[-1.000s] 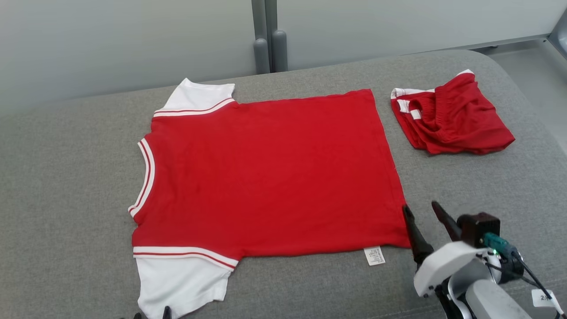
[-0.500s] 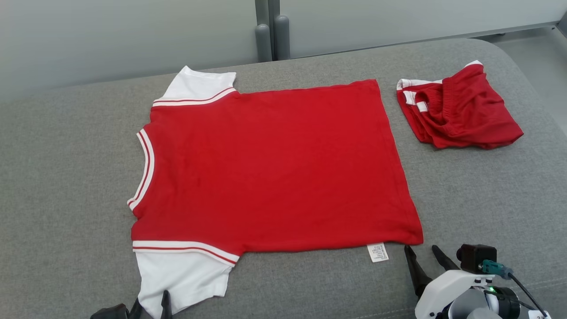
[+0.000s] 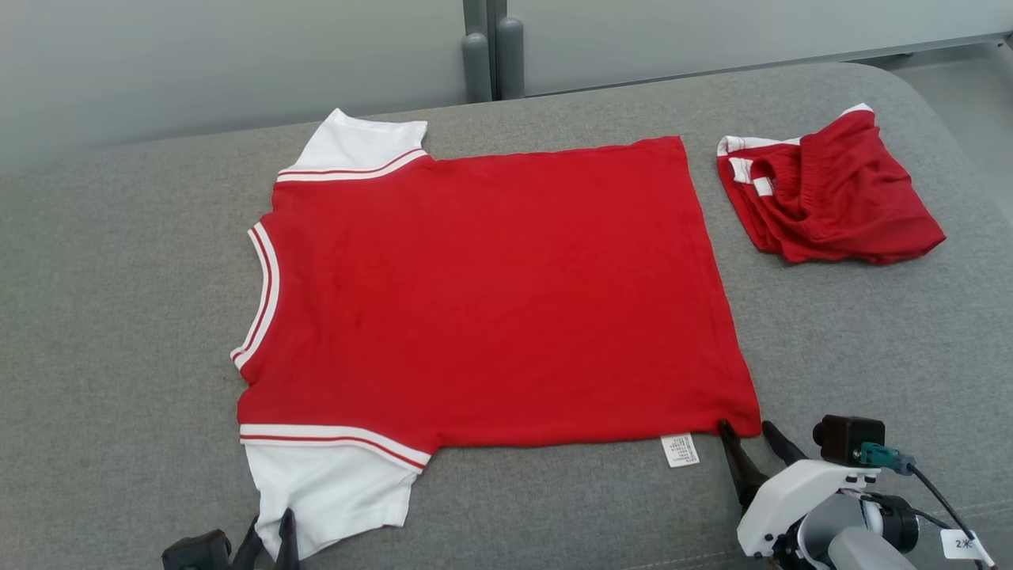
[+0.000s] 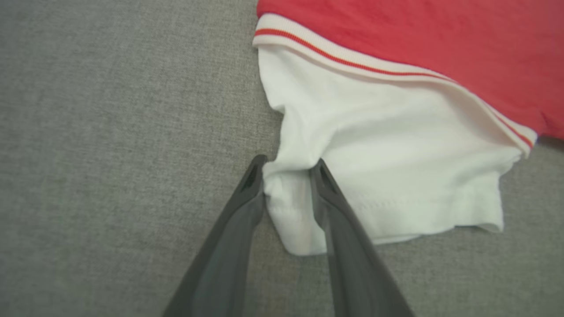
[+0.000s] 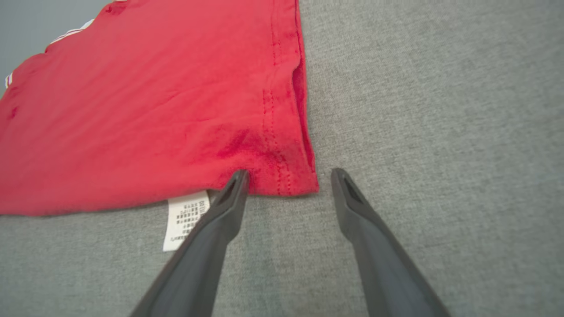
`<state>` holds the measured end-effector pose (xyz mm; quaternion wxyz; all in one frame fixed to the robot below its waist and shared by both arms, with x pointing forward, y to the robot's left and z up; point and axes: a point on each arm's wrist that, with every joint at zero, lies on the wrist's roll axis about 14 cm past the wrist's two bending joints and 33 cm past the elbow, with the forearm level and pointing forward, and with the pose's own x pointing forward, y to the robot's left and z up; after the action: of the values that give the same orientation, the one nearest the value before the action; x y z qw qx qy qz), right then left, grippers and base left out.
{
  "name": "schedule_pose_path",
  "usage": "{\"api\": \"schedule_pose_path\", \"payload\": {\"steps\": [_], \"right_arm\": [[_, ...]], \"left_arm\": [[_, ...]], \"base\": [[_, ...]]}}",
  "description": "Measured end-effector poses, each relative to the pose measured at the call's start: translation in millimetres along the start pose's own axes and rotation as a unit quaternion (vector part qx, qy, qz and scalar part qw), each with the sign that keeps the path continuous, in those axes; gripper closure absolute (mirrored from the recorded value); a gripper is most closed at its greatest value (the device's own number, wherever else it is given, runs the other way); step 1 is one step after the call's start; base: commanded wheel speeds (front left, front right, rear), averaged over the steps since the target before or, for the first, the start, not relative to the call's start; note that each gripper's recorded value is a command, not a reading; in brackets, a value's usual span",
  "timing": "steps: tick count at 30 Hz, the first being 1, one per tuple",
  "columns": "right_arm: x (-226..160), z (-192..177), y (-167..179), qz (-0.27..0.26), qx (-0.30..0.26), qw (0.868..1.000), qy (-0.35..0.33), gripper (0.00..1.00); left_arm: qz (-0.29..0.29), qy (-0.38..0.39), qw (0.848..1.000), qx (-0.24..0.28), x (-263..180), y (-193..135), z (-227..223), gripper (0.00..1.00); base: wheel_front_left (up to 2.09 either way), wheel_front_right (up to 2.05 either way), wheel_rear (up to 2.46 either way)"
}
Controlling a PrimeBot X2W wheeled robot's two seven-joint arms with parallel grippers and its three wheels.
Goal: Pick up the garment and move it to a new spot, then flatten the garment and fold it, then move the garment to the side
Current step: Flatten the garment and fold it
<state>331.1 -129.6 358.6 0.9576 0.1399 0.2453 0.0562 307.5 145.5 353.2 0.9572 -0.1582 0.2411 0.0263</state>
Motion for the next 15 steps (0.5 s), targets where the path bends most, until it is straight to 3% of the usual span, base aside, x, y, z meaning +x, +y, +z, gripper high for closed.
{"api": "schedule_pose_path", "payload": {"steps": [1, 2, 3, 6, 7, 9, 10, 15], "right_arm": [[0.9, 0.5, -0.1, 0.001, 0.002, 1.000, 0.000, 0.31], [1.5, 0.3, -0.8, 0.001, 0.006, 1.000, 0.001, 0.31], [2.0, -0.1, -1.1, 0.001, 0.010, 1.000, 0.002, 0.51], [4.0, 0.0, -0.9, 0.004, 0.016, 1.000, 0.003, 0.67], [4.3, -0.6, -0.6, 0.006, 0.016, 1.000, 0.005, 0.67], [5.3, -0.7, 0.5, 0.011, 0.015, 1.000, 0.006, 0.95], [6.1, -0.1, 1.4, 0.012, 0.014, 1.000, 0.006, 1.00], [6.7, 2.3, 4.6, 0.021, 0.012, 1.000, -0.001, 1.00]], "left_arm": [[-0.001, 0.000, 1.000, 0.001, 0.7, -0.7, 0.1, 0.53], [-0.002, 0.001, 1.000, 0.001, 1.4, -1.1, 0.1, 0.53], [-0.002, 0.001, 1.000, 0.002, 2.1, -1.3, 0.1, 0.55], [-0.004, 0.001, 1.000, -0.002, 3.8, -1.8, 0.0, 0.63], [-0.005, 0.000, 1.000, -0.002, 4.5, -2.2, 0.4, 0.63], [-0.006, -0.001, 1.000, -0.001, 5.4, -3.5, 1.4, 0.69], [-0.007, -0.001, 1.000, -0.001, 5.5, -3.8, 1.7, 0.74], [-0.010, -0.010, 1.000, -0.009, 5.4, -4.9, 5.2, 1.00]], "base": [[0.00, 0.00, 0.00], [0.00, 0.00, 0.00], [0.00, 0.00, 0.00], [0.00, 0.00, 0.00], [0.00, 0.00, 0.00], [0.00, 0.00, 0.00], [0.00, 0.00, 0.00], [0.00, 0.00, 0.00]]}}
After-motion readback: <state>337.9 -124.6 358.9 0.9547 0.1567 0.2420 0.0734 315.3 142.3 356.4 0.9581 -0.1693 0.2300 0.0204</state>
